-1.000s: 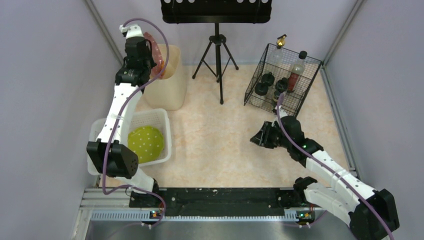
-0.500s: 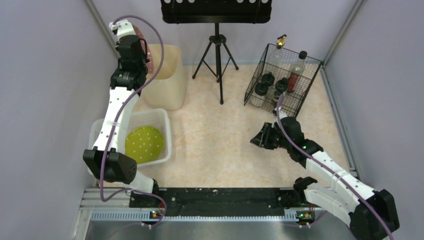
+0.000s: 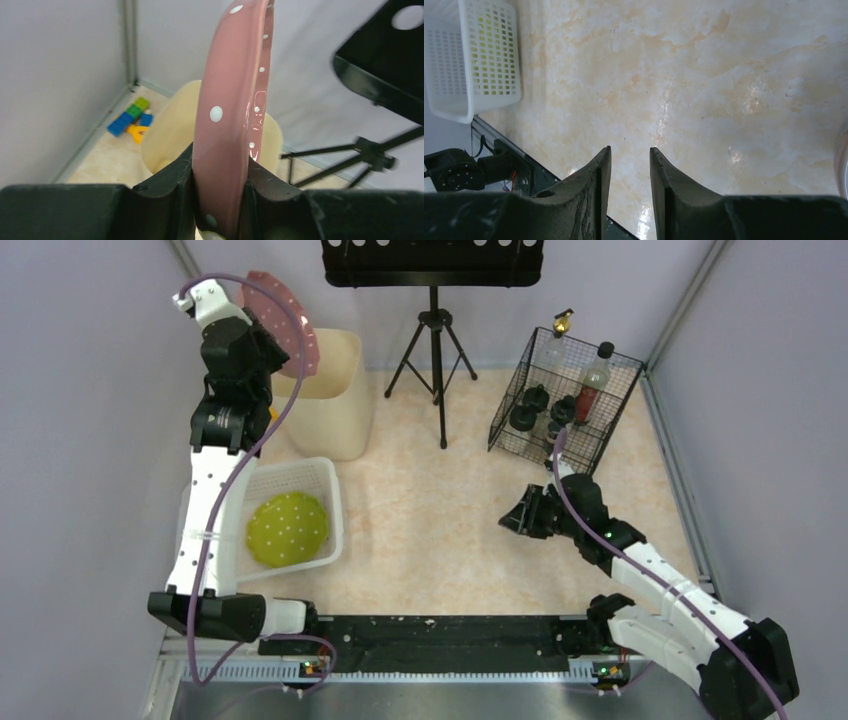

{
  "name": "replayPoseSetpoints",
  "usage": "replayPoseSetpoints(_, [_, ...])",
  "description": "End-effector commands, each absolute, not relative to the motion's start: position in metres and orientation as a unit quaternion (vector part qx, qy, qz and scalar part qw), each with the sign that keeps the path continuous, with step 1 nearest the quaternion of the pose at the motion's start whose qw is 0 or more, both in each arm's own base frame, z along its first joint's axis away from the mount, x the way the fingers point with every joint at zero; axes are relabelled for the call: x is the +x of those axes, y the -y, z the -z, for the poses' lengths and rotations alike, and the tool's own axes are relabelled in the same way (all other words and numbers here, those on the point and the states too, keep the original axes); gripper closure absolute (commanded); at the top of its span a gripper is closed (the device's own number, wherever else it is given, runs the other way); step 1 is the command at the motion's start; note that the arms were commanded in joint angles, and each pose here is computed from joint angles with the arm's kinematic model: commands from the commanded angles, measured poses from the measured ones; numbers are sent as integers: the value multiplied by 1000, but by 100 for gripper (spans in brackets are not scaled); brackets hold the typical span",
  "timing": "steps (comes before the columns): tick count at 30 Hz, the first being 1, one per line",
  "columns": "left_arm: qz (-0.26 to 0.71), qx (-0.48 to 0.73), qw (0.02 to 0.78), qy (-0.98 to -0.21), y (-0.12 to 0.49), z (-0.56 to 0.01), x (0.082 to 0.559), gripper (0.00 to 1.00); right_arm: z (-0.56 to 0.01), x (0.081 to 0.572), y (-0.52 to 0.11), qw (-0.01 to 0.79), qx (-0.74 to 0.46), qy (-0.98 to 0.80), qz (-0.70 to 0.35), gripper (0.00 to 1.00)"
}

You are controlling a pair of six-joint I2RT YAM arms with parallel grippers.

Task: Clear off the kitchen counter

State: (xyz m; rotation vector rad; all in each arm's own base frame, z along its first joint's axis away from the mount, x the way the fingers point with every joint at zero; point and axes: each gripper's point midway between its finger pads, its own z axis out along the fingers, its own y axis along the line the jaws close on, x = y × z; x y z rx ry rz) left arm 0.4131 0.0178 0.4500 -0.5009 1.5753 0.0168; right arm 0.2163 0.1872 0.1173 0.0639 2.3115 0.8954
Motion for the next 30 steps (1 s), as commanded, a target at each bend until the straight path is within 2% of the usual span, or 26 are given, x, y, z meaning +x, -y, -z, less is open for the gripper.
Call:
replayPoseSetpoints(1, [156, -206, 744, -616, 21, -535, 381, 100, -124, 220, -188, 337, 24, -872, -353, 66])
replayPoseSetpoints(15, [391, -123, 594, -692, 115, -460, 335, 100, -125, 217, -189, 341, 16, -868, -360, 66])
replayPoseSetpoints(23, [453, -116, 506, -724, 139, -392, 302, 100, -125, 214, -191, 340, 10, -866, -366, 66])
replayPoseSetpoints(30, [449, -138, 463, -752, 139, -330, 281, 100, -118, 210, -191, 335, 11, -866, -372, 66])
